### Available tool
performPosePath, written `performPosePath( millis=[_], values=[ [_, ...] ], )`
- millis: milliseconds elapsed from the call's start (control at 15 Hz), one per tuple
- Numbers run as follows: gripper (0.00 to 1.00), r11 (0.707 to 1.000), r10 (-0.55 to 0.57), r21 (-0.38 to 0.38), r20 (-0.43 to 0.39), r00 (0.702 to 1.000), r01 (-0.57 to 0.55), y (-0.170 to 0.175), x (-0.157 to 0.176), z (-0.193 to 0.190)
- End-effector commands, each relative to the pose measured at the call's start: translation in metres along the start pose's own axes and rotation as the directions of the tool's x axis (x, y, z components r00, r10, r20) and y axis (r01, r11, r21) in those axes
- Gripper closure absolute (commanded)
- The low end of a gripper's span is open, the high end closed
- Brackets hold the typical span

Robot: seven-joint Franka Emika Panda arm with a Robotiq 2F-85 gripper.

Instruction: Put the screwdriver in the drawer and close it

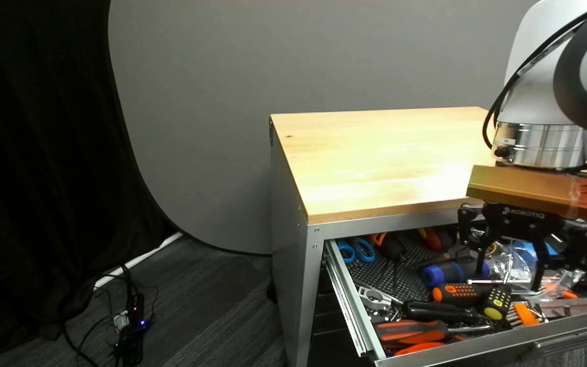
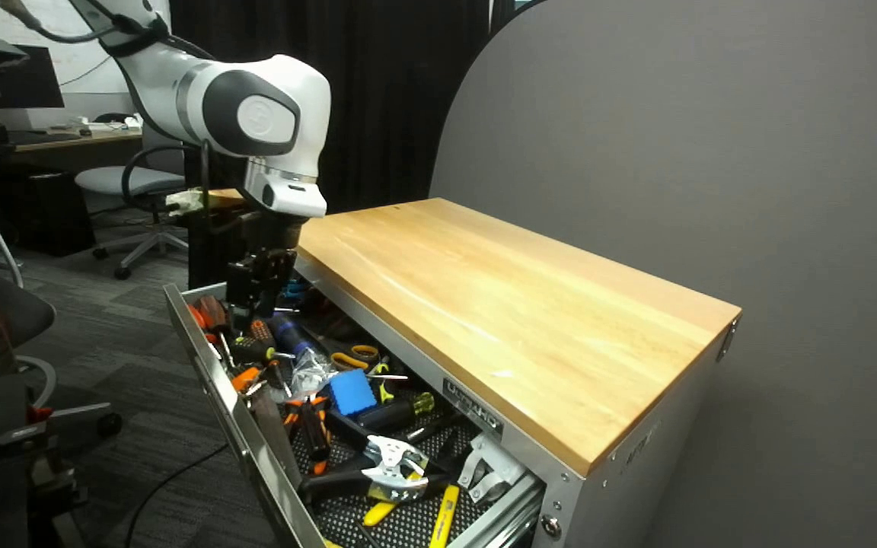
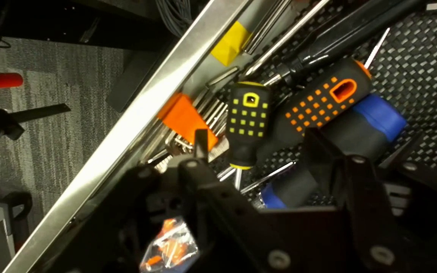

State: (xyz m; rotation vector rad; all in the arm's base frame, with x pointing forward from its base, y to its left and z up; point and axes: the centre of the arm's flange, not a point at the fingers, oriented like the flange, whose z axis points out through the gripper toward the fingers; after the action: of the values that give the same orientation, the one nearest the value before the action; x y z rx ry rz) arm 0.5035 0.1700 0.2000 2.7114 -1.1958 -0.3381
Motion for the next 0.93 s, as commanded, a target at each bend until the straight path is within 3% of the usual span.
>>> performPosePath(
  millis=[0, 133, 333, 600, 733, 867],
  values=[
    [0.04, 0.997, -0.044, -0.057, 0.029, 0.999, 0.046, 0.026, -0.002, -0.017],
    [0.00, 0.991, -0.098, -0.080, 0.102, 0.990, 0.107, 0.041, -0.003, -0.018],
    [0.00, 0.965, -0.206, -0.111, 0.236, 0.950, 0.237, 0.060, -0.004, -0.007],
    [0.00, 0.911, -0.329, -0.103, 0.402, 0.854, 0.400, 0.082, -0.002, 0.016],
    [0.00, 0.906, -0.312, -0.131, 0.433, 0.845, 0.402, 0.083, -0.001, 0.033],
    [0.00, 0.887, -0.340, -0.131, 0.465, 0.817, 0.443, 0.077, -0.002, 0.047]
  ],
)
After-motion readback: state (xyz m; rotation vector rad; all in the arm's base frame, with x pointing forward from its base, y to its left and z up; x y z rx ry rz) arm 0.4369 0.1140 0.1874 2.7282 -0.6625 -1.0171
